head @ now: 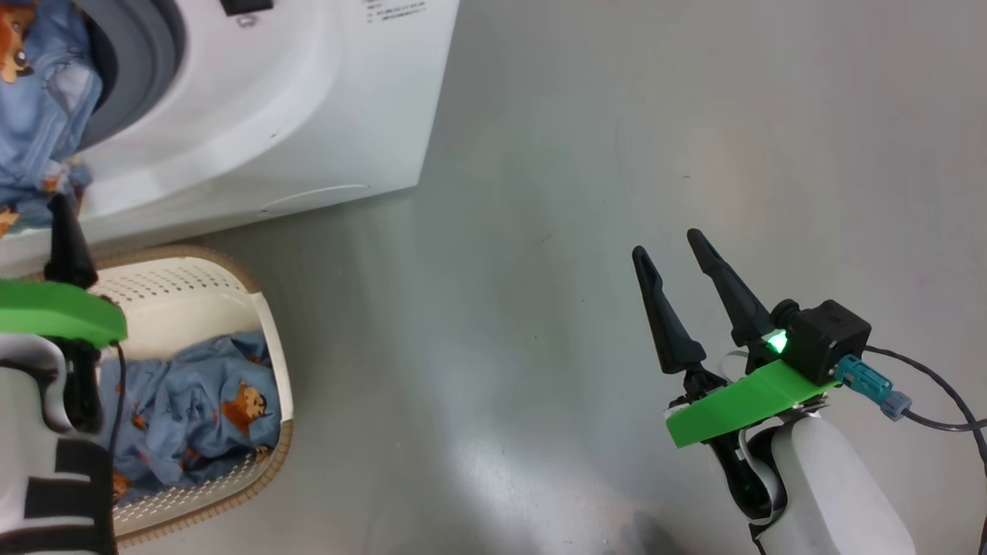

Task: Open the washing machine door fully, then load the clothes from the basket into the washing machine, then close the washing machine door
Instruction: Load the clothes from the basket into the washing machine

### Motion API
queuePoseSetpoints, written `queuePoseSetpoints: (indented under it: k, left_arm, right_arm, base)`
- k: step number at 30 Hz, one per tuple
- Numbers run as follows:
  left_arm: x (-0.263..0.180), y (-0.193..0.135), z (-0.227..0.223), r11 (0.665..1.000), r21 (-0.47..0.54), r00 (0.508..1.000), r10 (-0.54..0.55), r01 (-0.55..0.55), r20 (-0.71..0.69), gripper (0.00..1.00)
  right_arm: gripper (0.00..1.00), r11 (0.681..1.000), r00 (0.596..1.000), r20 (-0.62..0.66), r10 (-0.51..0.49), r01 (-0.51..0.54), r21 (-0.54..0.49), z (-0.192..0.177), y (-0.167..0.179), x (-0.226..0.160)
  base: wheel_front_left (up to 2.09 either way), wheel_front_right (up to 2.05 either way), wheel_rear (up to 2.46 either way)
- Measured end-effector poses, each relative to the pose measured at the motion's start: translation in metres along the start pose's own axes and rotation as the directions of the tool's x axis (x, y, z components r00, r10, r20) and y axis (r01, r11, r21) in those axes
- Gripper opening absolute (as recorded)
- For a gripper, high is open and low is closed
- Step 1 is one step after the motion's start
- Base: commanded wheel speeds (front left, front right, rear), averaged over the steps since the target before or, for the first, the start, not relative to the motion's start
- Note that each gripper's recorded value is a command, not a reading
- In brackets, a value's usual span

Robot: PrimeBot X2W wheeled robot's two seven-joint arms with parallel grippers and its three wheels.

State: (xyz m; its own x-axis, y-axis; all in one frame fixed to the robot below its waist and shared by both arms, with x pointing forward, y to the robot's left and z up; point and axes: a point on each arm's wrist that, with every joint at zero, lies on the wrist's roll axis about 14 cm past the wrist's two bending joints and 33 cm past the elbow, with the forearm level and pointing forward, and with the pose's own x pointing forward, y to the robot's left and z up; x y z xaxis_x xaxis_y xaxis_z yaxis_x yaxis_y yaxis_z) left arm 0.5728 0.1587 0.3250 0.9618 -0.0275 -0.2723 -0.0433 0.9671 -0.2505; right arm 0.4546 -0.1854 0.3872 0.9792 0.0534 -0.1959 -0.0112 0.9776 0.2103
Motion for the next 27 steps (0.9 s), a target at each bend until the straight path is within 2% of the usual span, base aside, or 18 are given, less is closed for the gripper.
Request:
queuePoseSetpoints:
  k: [4,5,6,7,13,21,27]
  left_arm:
    - [0.006,-0.002,-0.001,0.999,-0.035,1.0,-0.004,0.004,0.004,1.0]
    - [0.006,-0.002,-0.001,0.999,-0.035,1.0,-0.004,0.004,0.004,0.66]
    - [0.006,-0.002,-0.002,0.999,-0.035,1.0,-0.006,0.006,0.004,0.18]
    - [0.006,-0.002,-0.002,0.999,-0.038,1.0,-0.007,0.007,0.004,0.0]
    - [0.0,-0.012,0.007,0.998,-0.045,0.999,-0.031,0.032,0.028,0.0]
    - [-0.023,-0.026,0.051,0.996,0.037,0.982,-0.091,0.086,0.166,0.0]
    - [-0.033,-0.031,0.074,0.988,0.118,0.967,-0.126,0.102,0.22,0.0]
  right_arm:
    - [1.0,1.0,1.0,-0.006,-0.008,0.008,0.004,-0.002,-0.003,-0.001]
    - [1.0,1.0,1.0,-0.006,-0.008,0.008,0.004,-0.002,-0.003,-0.001]
    - [1.0,1.0,1.0,-0.007,-0.009,0.009,0.006,-0.002,-0.003,0.0]
    - [1.0,1.0,1.0,-0.007,-0.01,0.01,0.007,-0.003,-0.003,0.0]
    - [1.0,1.0,1.0,0.004,-0.001,0.001,0.008,0.001,0.0,0.003]
    - [1.0,0.999,0.999,0.025,0.032,-0.033,0.018,0.008,0.012,0.006]
    - [1.0,0.998,0.998,0.035,0.056,-0.057,0.023,0.012,0.021,0.007]
  base:
    - [0.0,0.0,0.0]
    - [0.0,0.0,0.0]
    - [0.0,0.0,0.0]
    - [0.0,0.0,0.0]
    - [0.0,0.0,0.0]
    - [0.0,0.0,0.0]
    - [0.0,0.0,0.0]
